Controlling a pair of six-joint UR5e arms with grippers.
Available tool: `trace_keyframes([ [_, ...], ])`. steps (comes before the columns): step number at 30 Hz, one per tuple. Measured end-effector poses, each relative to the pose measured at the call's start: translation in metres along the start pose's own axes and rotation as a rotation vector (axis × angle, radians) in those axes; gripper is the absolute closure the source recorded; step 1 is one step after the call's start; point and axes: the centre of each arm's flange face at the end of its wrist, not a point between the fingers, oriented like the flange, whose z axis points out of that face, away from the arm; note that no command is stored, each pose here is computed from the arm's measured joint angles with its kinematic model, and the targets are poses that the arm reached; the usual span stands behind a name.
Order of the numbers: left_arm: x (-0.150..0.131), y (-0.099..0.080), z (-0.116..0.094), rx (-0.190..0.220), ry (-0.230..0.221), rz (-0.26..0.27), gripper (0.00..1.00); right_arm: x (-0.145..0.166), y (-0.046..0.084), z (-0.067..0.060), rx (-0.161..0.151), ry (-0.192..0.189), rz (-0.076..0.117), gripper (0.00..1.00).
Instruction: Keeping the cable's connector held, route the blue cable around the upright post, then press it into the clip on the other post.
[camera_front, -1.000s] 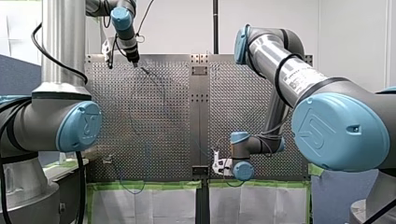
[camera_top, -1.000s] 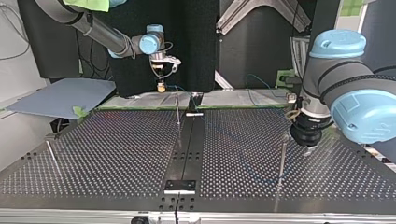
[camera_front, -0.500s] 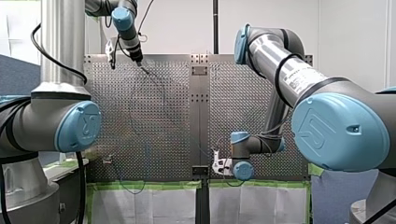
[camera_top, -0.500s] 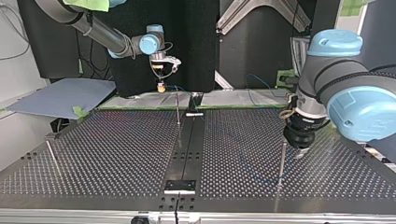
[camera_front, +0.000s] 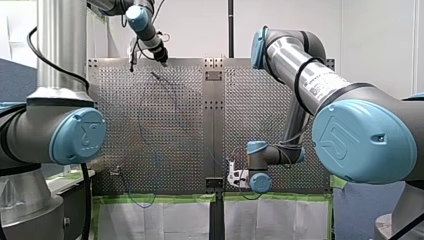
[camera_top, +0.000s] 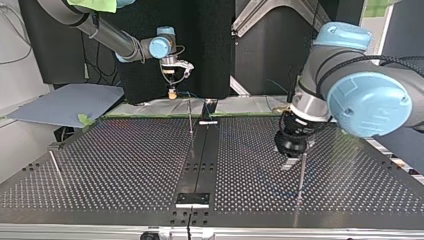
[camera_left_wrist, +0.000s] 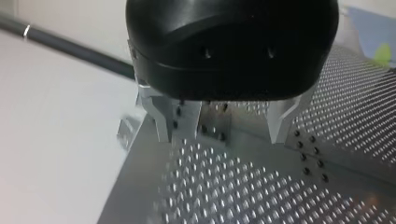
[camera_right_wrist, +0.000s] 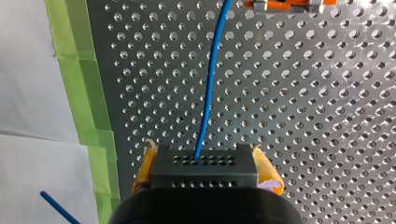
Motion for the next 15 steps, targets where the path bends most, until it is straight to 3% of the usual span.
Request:
trace_keyframes([
  [9,0.013,-0.03,0.014,0.028,-0.039,0.091,0.0,0.001,0.001,0.001,0.004,0.007,0.005,1.0],
  [15,0.032,-0.049,0.033,0.027,-0.042,0.111,0.0,0.001,0.002,0.002,0.007,0.006,0.007,1.0],
])
